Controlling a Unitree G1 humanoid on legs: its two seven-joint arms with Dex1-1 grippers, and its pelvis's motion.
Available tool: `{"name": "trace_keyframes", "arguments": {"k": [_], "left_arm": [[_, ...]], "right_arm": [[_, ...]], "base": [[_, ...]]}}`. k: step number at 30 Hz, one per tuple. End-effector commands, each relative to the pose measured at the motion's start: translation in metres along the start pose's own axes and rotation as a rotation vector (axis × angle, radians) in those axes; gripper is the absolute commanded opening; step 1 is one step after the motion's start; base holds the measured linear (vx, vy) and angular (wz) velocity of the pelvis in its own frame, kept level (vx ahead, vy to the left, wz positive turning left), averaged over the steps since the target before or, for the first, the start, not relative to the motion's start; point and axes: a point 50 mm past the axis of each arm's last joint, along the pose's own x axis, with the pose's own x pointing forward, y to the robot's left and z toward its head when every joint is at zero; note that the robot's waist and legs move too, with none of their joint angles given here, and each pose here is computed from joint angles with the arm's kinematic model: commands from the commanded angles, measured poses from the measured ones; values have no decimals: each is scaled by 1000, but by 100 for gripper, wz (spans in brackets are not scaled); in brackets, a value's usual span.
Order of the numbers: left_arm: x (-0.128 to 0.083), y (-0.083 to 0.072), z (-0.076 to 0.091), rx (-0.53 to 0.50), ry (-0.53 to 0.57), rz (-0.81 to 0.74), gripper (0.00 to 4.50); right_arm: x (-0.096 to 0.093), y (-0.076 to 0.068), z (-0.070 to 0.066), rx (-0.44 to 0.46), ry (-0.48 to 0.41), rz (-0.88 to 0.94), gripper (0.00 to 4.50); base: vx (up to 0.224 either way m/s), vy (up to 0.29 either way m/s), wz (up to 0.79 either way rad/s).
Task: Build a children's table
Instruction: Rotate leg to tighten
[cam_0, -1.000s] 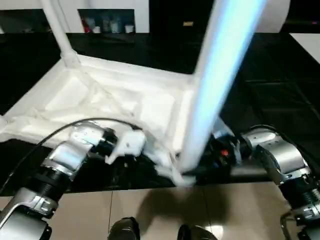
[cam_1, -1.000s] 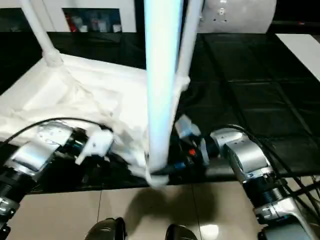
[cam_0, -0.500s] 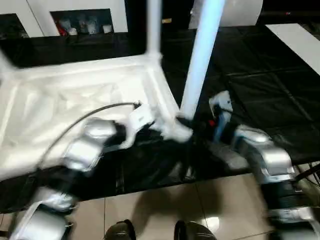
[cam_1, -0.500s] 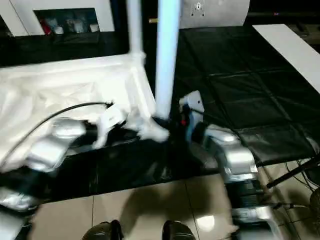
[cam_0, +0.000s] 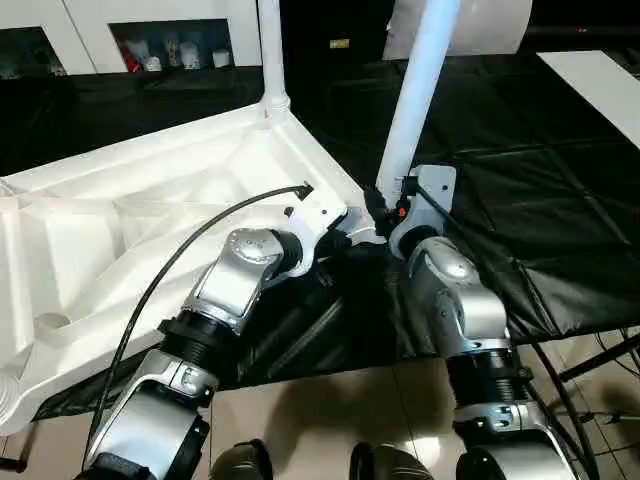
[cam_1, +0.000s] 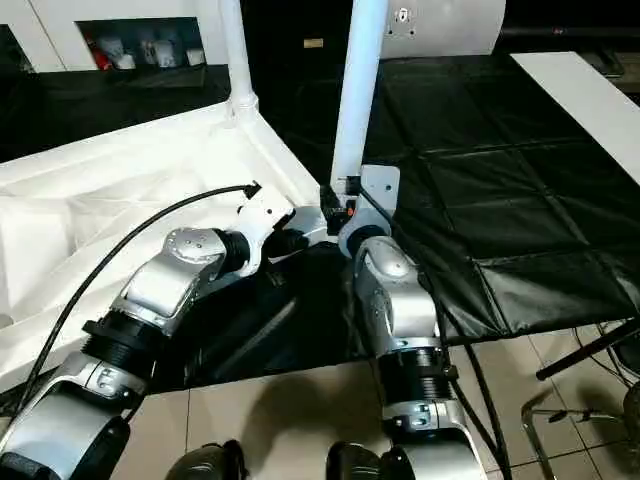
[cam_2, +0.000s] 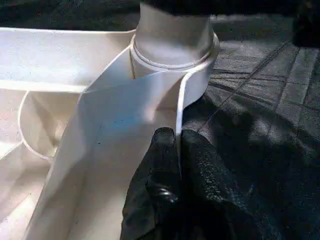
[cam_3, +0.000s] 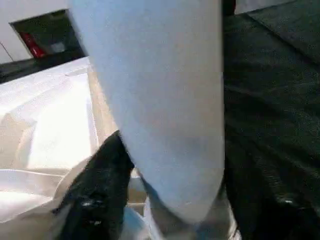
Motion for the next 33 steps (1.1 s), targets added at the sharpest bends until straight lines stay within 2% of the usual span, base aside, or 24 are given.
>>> {"name": "trace_keyframes", "arguments": {"k": [1, 5, 7, 9, 10, 14, 15, 16, 17, 18, 21, 26, 30, 33], "left_arm": [[-4, 7, 16, 4, -104, 72, 0], [-16, 9, 4, 39, -101, 9, 0], [-27, 10, -7, 82, -92, -67, 0], [-33, 8, -13, 120, -85, -131, 0], [-38, 7, -16, 141, -77, -174, 0], [-51, 5, -29, 222, -29, -301, 0], [-52, 5, -30, 225, -27, -304, 0], [-56, 5, -34, 247, -8, -339, 0], [-56, 5, -34, 247, -8, -339, 0], [-59, 6, -36, 268, 2, -368, 0], [-64, 6, -37, 302, 10, -427, 0], [-68, 4, -38, 342, 20, -521, 0], [-70, 0, -39, 376, 33, -613, 0], [-70, -6, -39, 409, 38, -686, 0]], "right_arm": [[-1, 30, -19, -8, 69, 174, 312], [-9, 13, -9, -95, 12, 297, 330], [-20, -8, -2, -130, 0, 404, 370], [-29, -21, 3, -161, 6, 494, 370], [-34, -28, 6, -186, 19, 548, 400], [-54, -52, 13, -270, 93, 704, 430], [-55, -53, 13, -271, 96, 708, 442], [-62, -65, 18, -279, 124, 745, 442], [-62, -65, 18, -279, 124, 745, 442], [-69, -73, 22, -282, 140, 776, 442], [-81, -85, 29, -289, 177, 835, 442], [-92, -92, 31, -297, 238, 916, 442], [-95, -85, 24, -321, 289, 997, 442], [-91, -75, 17, -345, 318, 1069, 442]], "base": [[0, 0, 0], [0, 0, 0], [0, 0, 0], [0, 0, 0], [0, 0, 0], [0, 0, 0], [0, 0, 0], [0, 0, 0], [0, 0, 0], [0, 0, 0], [0, 0, 0], [0, 0, 0], [0, 0, 0], [0, 0, 0]]}}
